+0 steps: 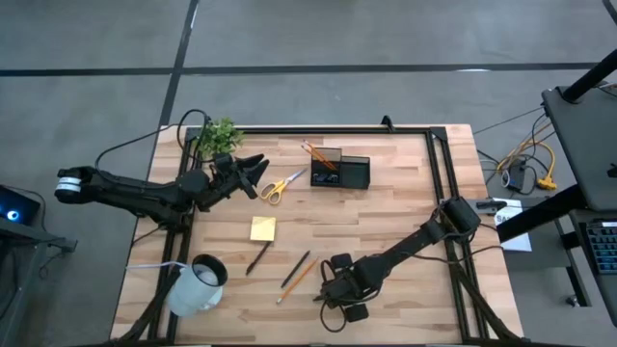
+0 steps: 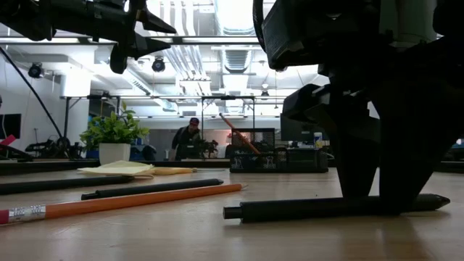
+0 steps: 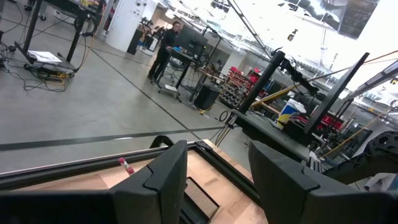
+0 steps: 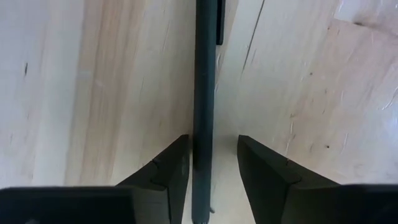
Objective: Pick and place office supplies into organizer
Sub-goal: Put the right pen into the desk organizer
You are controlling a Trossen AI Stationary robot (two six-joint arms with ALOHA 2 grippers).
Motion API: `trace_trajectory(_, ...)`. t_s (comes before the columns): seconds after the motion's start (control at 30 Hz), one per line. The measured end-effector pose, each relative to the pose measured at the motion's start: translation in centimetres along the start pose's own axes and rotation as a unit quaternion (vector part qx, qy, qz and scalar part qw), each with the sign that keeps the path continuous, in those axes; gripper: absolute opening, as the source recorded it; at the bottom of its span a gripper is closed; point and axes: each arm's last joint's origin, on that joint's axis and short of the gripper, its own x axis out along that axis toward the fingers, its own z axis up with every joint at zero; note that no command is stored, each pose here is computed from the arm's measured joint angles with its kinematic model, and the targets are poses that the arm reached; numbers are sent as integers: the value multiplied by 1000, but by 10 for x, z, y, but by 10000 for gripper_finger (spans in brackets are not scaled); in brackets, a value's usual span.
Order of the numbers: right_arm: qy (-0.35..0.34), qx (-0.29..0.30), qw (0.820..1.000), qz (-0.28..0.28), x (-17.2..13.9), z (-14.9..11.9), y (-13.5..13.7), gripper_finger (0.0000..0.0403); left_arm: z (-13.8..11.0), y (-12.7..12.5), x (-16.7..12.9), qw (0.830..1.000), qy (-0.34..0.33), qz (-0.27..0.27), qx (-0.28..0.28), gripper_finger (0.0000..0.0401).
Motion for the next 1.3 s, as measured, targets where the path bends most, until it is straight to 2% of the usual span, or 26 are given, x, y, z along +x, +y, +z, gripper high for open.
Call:
trace_trajectory(0.53,1,-14,1000,12,1,0,3,26,0,0,0,1000,0,0,2,157)
trace_trajectory(1.3,-4,20,1000,16,-8,-1,3,23,0,0,0,1000,0,0,2,157)
